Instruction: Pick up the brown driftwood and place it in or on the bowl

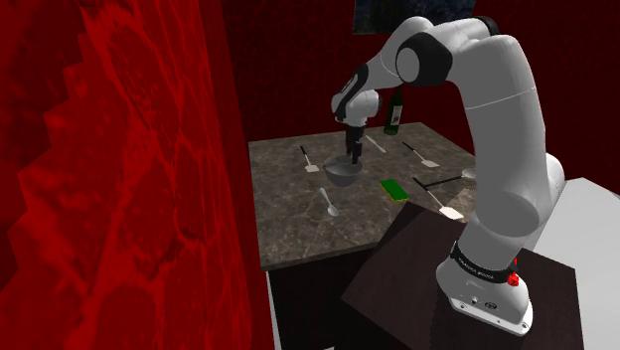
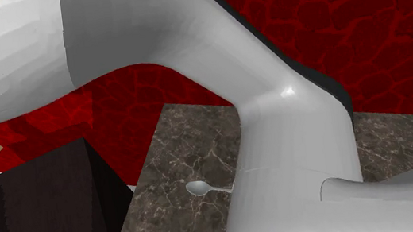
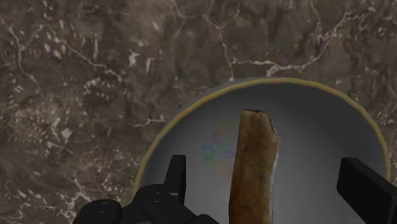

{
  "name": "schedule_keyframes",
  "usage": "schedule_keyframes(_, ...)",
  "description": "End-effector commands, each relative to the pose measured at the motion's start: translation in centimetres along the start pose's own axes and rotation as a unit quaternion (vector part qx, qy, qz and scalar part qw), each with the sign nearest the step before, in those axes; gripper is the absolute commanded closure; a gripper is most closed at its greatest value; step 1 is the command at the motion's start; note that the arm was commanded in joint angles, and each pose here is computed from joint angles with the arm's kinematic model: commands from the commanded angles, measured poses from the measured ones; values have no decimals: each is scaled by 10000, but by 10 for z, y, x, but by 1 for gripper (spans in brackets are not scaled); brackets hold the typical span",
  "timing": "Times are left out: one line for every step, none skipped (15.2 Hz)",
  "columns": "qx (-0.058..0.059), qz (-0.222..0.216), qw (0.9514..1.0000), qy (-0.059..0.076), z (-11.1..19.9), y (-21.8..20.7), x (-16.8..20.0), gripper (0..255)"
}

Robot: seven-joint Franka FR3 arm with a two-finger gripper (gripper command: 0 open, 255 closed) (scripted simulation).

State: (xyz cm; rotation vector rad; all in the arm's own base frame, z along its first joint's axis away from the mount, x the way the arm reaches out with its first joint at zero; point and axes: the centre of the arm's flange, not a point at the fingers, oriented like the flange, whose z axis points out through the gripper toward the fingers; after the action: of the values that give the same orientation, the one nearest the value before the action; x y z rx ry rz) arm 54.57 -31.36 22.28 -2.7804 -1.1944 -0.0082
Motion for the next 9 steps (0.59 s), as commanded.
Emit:
schedule_keyframes(-1,0,10000,1,-20,1,0,0)
schedule_keyframes(-1,0,10000,1,-33,1,0,0)
schedule_keyframes(-1,0,10000,1,-43,1,0,0)
schedule_keyframes(-1,0,10000,1,-43,1,0,0)
schedule_keyframes(-1,0,10000,1,-43,1,0,0)
schedule_keyframes(-1,0,10000,1,-43,1,0,0)
schedule_keyframes(-1,0,10000,1,-43,1,0,0)
schedule_keyframes(-1,0,10000,1,-43,1,0,0)
schedule_keyframes(-1,0,10000,1,-43,1,0,0)
